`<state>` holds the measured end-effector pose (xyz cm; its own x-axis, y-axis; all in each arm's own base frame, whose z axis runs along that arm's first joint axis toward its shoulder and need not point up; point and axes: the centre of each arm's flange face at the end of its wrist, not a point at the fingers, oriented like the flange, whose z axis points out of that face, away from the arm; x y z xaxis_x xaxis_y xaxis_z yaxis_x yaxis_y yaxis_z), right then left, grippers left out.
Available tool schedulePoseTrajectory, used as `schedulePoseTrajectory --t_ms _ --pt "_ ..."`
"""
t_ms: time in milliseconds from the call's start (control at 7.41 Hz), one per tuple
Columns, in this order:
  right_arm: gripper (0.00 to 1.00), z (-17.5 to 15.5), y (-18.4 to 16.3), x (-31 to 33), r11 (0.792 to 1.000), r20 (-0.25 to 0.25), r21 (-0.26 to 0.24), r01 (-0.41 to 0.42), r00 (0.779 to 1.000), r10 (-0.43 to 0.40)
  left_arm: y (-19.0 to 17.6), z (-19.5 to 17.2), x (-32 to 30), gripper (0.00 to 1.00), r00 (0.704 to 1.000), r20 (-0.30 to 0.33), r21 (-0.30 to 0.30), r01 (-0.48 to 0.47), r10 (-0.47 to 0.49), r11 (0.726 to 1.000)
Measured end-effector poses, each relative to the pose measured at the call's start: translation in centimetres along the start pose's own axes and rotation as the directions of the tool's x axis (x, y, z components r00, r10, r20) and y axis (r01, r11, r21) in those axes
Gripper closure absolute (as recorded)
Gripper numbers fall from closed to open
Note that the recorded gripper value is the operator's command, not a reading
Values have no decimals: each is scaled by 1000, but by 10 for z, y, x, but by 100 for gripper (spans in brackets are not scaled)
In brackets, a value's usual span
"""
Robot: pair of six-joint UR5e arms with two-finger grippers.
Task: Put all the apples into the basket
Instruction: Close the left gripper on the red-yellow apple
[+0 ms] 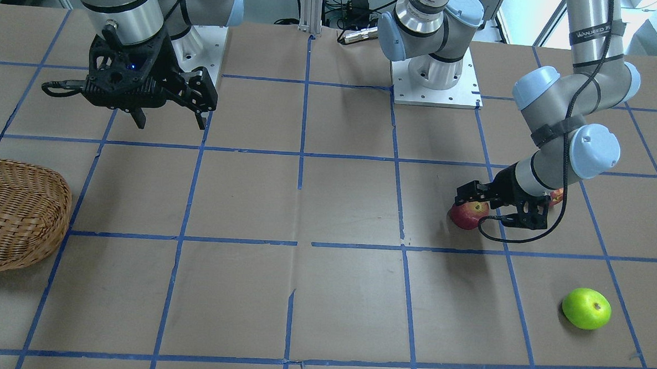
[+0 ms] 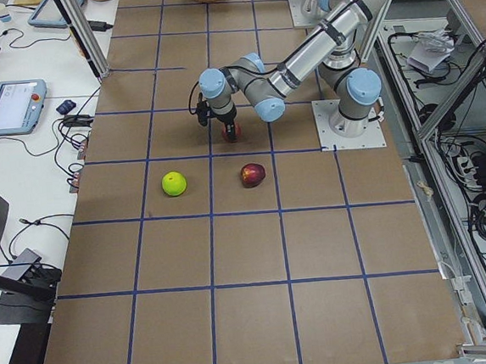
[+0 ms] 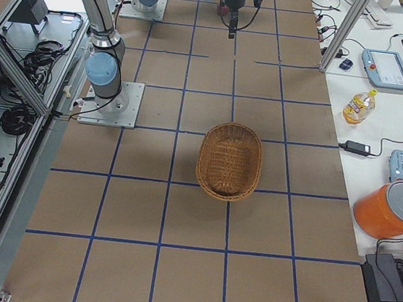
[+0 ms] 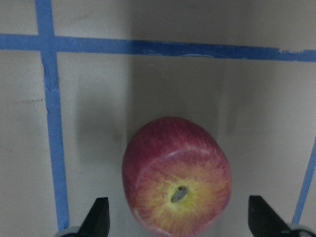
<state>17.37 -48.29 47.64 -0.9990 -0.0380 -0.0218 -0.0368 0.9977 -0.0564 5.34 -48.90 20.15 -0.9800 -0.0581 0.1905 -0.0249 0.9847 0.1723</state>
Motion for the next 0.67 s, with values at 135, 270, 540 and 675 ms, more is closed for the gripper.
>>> schedulePoseTrajectory --t_ms 135,270,540,675 --pt "0 0 -1 0 1000 1 2 0 1000 0 -3 8 -1 8 1000 3 11 -2 2 1000" --pt "0 0 -1 0 1000 1 7 -1 1000 1 -6 14 -3 51 1000 7 21 -4 4 1000" --pt "0 0 -2 0 1000 1 10 -1 1000 1 -11 17 -2 93 1000 13 35 27 -28 999" --pt "0 0 -2 1 1000 1 10 -1 1000 1 -11 14 1 94 998 14 40 67 -67 997"
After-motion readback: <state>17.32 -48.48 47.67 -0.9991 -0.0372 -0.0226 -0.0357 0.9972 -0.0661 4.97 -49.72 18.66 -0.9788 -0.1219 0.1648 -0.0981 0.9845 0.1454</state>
